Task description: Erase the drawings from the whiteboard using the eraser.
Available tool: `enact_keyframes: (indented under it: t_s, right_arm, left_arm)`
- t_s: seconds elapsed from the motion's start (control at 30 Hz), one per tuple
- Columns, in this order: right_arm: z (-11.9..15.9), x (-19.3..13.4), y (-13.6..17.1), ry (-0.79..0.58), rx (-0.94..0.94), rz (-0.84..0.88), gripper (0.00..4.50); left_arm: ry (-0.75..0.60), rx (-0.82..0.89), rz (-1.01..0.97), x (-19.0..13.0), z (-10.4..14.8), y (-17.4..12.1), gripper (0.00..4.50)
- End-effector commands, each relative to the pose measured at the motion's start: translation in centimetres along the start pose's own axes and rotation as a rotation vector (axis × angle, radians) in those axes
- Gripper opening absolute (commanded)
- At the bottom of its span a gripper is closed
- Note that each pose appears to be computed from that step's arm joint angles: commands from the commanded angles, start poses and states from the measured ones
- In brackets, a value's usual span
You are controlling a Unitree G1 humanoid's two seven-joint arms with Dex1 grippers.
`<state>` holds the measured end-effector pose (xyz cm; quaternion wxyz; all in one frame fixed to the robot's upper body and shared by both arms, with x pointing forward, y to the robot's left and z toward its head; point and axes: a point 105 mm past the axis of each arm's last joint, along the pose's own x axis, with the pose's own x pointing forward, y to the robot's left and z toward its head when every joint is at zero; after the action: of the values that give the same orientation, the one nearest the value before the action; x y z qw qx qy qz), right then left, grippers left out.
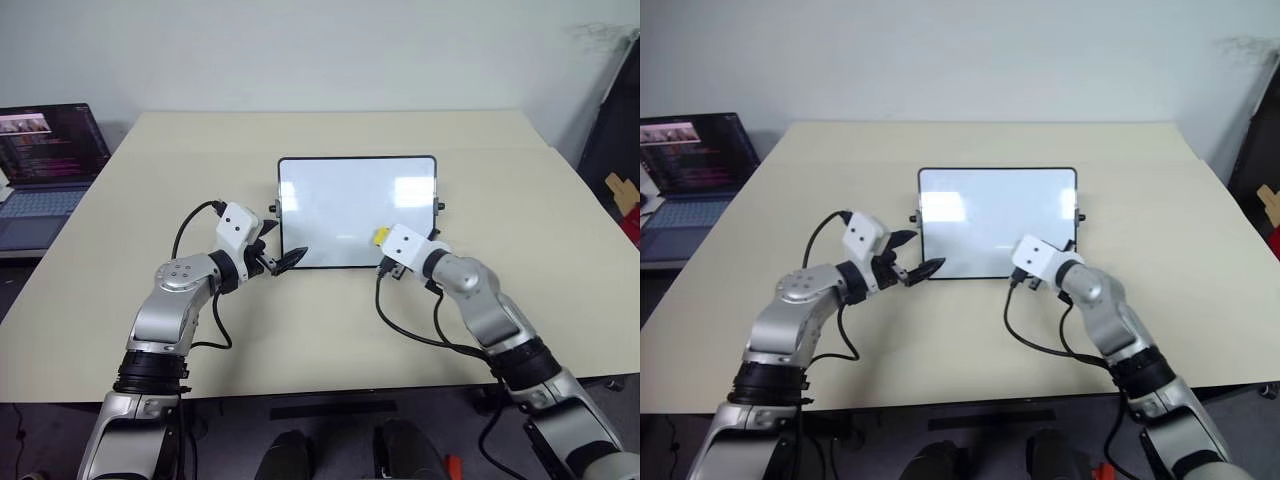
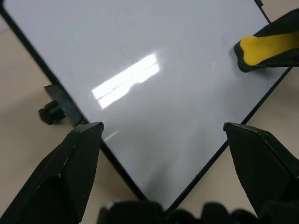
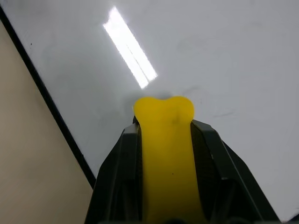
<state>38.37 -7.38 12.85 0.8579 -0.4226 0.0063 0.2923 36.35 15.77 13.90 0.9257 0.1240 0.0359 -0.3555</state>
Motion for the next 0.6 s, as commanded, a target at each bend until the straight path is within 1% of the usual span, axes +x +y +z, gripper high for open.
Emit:
enact_keyframes:
  t_s: [0.03,0.17,0.27,0.33,0.4,0.6]
  right_arm:
    - [1.1,1.3,0.0,-0.005,-0.023,0.001,1.1]
    - [3.4,2.5,0.4,-0.06,-0.042,0.024,1.1]
    - [4.0,2.9,0.5,-0.075,-0.049,0.031,1.1]
    - [4.0,3.0,0.3,-0.074,-0.047,0.03,1.1]
    - [3.2,2.9,-0.2,-0.053,-0.04,0.017,1.1]
    - [-0.8,0.9,-2.5,0.037,-0.015,-0.046,1.1]
  left_arm:
    - [-0.033,0.037,-0.002,0.1,1.1,-0.1,4.5]
    - [-0.035,0.032,0.0,0.1,1.0,-0.1,4.5]
    - [-0.035,0.028,0.001,0.0,0.9,-0.2,4.5]
    - [-0.036,0.026,0.001,0.1,0.9,-0.3,4.5]
    - [-0.04,0.025,-0.001,0.1,0.9,-0.4,4.5]
    - [-0.045,0.03,-0.013,0.3,1.1,-0.6,4.5]
